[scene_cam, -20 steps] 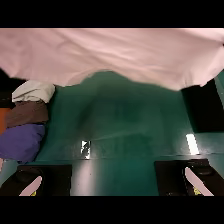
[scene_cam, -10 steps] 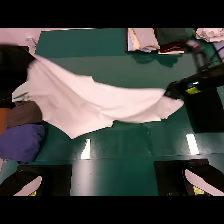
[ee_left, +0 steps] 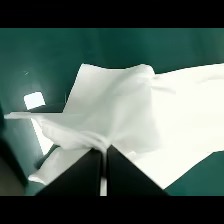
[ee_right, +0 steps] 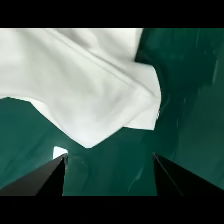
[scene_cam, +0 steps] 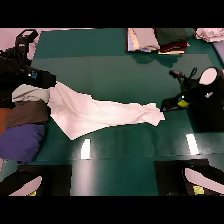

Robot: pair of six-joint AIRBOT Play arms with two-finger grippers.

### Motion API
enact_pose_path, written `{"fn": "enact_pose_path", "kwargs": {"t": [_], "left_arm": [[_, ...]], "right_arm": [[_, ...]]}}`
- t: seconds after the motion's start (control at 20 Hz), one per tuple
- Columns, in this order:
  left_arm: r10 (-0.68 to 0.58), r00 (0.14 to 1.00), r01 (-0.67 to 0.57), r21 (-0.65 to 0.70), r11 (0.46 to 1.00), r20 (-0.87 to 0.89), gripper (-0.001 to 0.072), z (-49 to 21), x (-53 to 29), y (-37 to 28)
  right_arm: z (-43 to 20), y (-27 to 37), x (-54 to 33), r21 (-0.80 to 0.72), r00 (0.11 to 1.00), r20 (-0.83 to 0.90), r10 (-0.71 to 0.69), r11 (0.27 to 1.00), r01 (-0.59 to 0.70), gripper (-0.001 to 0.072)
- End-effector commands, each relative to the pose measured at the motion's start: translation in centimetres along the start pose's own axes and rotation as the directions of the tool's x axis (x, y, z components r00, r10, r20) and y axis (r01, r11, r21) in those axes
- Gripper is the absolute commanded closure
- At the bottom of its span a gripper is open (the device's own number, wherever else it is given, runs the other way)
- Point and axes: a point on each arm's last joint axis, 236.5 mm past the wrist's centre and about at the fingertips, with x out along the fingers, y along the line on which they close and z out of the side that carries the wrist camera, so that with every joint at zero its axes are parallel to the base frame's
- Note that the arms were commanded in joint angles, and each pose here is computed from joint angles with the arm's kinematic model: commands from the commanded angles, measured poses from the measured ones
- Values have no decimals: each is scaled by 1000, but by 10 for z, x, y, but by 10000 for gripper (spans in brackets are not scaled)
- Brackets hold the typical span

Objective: Fold the shirts.

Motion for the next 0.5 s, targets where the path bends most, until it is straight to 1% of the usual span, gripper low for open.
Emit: {"fn": "enact_pose_path", "kwargs": {"t": [0.0, 0.05, 0.1, 0.15, 0.25, 0.35, 0.4, 0.45], "left_arm": [[0, 1000, 0, -2, 1000, 22, 680, 5, 4, 1], [-2, 999, 2, -7, 1000, 32, 680, 8, 4, 0], [-2, 999, 3, -7, 1000, 37, 680, 9, 4, 0], [-6, 999, 6, -9, 1000, 41, 680, 10, 4, -1], [-9, 999, 9, -10, 1000, 45, 680, 11, 4, -1], [-9, 999, 9, -10, 1000, 45, 680, 11, 4, -1], [-9, 999, 9, -9, 1000, 45, 680, 11, 3, -2], [-9, 999, 9, -9, 1000, 46, 680, 11, 3, -2]], "right_arm": [[-24, -3, 32, 146, 987, -18, 158, 977, -153, 119], [-26, 5, 40, 176, 974, -8, 227, 959, -222, 121], [-28, 13, 48, 196, 963, -6, 271, 944, -264, 145], [-27, 19, 56, 208, 954, -1, 298, 934, -292, 163], [-24, 30, 69, 208, 951, 5, 310, 930, -304, 165], [-18, 40, 77, 167, 954, 5, 299, 941, -296, 288], [-11, 45, 75, 136, 957, 23, 289, 948, -289, 386], [-3, 50, 70, 101, 959, 50, 279, 954, -283, 547]]}}
